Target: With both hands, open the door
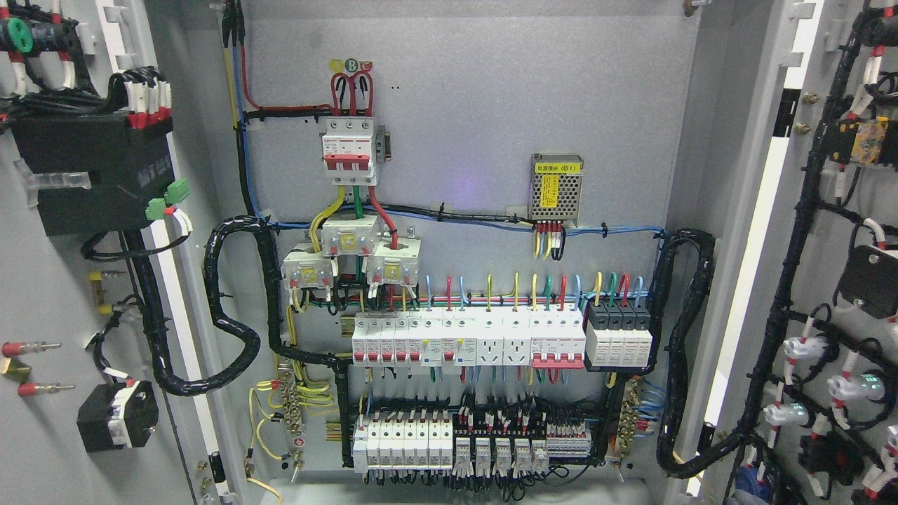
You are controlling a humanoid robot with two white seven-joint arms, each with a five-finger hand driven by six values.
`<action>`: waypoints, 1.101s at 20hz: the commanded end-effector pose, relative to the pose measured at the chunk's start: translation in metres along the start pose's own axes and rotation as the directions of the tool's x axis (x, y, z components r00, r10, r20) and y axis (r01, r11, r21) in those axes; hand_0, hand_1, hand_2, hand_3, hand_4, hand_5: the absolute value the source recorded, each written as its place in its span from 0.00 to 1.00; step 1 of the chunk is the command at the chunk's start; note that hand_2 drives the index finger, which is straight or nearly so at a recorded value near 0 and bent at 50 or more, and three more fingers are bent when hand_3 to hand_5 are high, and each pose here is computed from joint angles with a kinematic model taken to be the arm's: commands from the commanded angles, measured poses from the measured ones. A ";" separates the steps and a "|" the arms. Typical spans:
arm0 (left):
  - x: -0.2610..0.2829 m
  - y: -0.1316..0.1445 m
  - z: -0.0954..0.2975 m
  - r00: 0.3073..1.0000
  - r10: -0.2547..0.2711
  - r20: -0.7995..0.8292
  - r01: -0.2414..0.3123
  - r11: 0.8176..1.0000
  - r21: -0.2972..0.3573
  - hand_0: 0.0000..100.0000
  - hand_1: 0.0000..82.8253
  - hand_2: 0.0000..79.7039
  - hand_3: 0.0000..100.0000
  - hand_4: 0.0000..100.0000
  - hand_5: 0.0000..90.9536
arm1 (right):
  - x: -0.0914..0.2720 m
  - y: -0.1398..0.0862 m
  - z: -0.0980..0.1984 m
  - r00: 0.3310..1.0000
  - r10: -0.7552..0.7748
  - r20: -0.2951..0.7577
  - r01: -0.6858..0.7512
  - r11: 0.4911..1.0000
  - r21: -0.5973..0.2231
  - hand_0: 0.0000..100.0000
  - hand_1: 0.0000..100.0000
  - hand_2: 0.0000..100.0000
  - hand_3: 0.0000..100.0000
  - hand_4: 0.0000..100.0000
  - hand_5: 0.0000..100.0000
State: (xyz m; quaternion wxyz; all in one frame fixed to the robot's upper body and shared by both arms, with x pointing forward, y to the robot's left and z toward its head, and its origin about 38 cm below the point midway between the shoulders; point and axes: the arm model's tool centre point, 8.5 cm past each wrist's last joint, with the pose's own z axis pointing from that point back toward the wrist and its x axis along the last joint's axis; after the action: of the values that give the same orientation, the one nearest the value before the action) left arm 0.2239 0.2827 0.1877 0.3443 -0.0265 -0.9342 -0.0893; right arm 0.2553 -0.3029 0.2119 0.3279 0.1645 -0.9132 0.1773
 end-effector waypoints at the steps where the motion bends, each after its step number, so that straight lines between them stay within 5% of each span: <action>1: 0.058 0.029 0.017 0.888 -0.154 0.433 0.140 0.988 0.063 0.12 0.47 0.00 0.00 0.00 0.00 | 0.013 -0.026 0.004 0.999 0.046 0.012 -0.045 0.997 -0.057 0.12 0.39 0.00 0.00 0.00 0.00; 22: 0.071 0.098 0.023 0.880 -0.259 0.398 0.221 0.965 0.139 0.12 0.47 0.00 0.00 0.00 0.00 | 0.033 -0.067 0.058 0.995 0.066 -0.076 -0.083 0.965 -0.248 0.12 0.39 0.00 0.00 0.00 0.00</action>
State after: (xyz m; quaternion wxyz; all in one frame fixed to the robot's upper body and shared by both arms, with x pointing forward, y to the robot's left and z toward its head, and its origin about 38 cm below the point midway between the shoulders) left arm 0.2094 0.3558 0.2035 0.3462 0.0209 -0.9367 -0.0470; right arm 0.2328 -0.3648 0.2056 0.3622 0.1216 -0.9196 0.0914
